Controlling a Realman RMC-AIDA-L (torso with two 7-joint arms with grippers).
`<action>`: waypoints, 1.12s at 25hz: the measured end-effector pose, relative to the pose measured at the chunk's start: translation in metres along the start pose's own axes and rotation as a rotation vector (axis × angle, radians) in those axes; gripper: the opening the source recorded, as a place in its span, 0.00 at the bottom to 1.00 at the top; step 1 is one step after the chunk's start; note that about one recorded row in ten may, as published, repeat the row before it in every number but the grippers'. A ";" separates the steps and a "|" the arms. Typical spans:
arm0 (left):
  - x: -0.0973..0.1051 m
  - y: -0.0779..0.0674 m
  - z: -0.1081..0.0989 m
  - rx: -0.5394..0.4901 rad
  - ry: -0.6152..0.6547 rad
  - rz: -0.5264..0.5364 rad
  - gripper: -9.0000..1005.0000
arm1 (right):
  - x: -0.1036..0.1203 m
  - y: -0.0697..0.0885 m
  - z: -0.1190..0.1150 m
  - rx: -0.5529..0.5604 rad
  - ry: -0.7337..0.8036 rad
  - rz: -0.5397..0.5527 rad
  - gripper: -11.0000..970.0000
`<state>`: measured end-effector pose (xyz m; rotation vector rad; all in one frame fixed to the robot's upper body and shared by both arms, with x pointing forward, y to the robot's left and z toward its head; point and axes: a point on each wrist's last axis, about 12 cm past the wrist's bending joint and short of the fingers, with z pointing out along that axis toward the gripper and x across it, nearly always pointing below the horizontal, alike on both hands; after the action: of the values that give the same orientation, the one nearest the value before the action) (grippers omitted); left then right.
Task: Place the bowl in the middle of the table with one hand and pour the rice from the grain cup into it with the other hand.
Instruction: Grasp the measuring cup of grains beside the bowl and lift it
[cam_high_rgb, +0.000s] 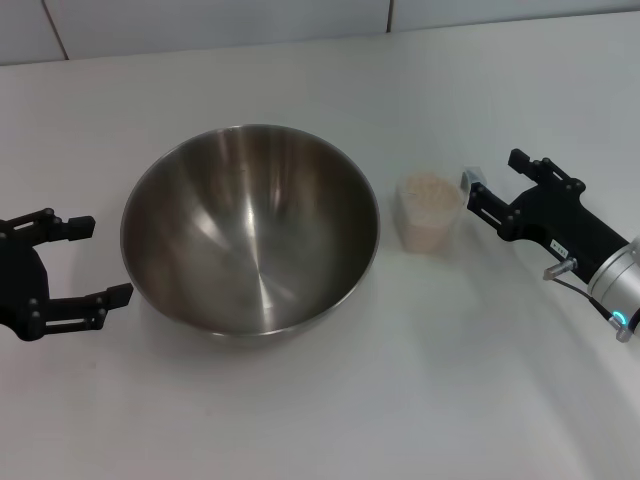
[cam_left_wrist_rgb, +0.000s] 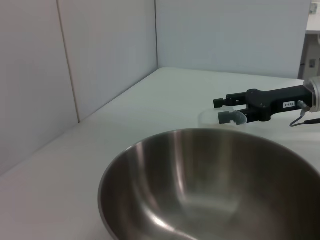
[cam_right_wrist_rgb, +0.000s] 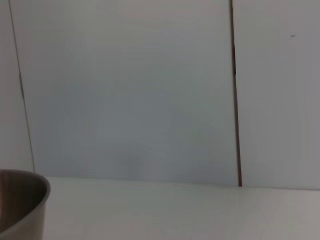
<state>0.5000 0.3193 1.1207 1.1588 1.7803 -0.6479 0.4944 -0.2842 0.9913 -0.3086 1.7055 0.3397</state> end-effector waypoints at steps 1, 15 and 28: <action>0.000 0.000 0.001 0.002 0.000 -0.002 0.87 | 0.000 0.000 -0.001 0.002 -0.003 -0.002 0.84; 0.000 0.002 0.003 0.009 -0.002 -0.006 0.87 | 0.000 0.005 0.001 -0.004 -0.015 -0.026 0.39; 0.000 0.002 0.004 0.011 -0.002 -0.006 0.87 | -0.006 0.005 -0.003 -0.009 -0.074 -0.021 0.03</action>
<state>0.5035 0.3170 1.1193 1.1604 1.7807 -0.6630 0.4907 -0.2813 0.9980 -0.3165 1.6270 0.3390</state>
